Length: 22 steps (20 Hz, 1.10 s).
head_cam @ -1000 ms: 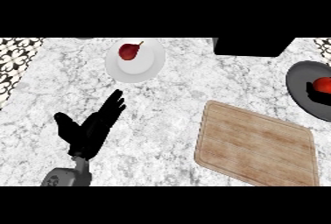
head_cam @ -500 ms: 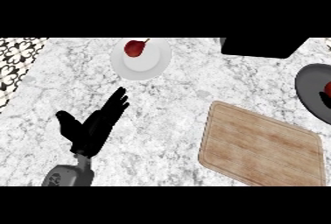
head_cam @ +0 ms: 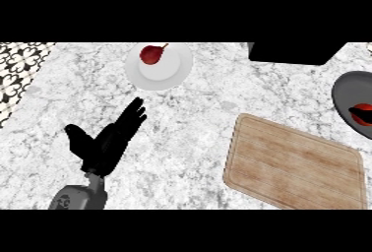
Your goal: Pick the tomato from the cutting board and place it in the pan
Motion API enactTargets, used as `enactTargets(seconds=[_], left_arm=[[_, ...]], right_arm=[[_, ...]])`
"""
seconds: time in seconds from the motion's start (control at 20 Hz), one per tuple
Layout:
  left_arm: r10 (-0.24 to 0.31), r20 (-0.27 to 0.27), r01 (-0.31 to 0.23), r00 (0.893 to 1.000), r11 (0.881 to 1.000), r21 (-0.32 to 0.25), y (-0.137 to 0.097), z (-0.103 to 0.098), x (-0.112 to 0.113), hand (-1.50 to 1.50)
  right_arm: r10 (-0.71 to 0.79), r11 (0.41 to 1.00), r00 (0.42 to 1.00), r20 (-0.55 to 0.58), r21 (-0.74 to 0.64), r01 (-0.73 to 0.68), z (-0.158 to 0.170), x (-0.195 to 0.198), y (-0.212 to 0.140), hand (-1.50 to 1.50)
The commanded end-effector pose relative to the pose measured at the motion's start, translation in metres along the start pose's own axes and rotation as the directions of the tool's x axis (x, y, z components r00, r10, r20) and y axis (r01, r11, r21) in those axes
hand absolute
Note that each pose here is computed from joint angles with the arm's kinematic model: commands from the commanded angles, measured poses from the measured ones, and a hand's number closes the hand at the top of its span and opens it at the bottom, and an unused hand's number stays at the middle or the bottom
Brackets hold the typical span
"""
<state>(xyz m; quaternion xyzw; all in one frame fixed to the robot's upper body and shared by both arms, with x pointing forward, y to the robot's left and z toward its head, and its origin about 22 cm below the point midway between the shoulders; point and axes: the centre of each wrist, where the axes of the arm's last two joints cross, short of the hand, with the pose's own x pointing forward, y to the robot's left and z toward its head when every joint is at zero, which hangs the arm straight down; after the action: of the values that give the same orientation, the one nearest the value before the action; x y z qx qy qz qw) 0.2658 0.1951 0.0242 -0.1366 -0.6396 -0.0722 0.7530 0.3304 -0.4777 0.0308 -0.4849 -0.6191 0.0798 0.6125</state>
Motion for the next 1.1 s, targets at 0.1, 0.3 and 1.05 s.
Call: enactTargets(seconds=[0.1, 0.3, 1.05], left_arm=[[0.009, -0.008, -0.009, 1.0, 1.0, 0.021, -0.003, -0.001, -0.004, 0.0], [0.005, -0.004, -0.005, 1.0, 1.0, 0.017, -0.001, 0.004, -0.008, 0.0], [0.013, 0.0, -0.013, 1.0, 0.999, 0.045, 0.003, 0.006, -0.005, 0.0]], right_arm=[[-0.316, 0.947, 0.948, 0.035, -0.056, 0.318, -0.006, 0.003, -0.008, -1.5], [-0.421, 0.907, 0.906, -0.047, -0.007, 0.422, -0.001, -0.016, -0.03, -1.5], [-0.561, 0.792, 0.827, -0.045, 0.263, 0.551, 0.044, -0.087, -0.109, -1.5]])
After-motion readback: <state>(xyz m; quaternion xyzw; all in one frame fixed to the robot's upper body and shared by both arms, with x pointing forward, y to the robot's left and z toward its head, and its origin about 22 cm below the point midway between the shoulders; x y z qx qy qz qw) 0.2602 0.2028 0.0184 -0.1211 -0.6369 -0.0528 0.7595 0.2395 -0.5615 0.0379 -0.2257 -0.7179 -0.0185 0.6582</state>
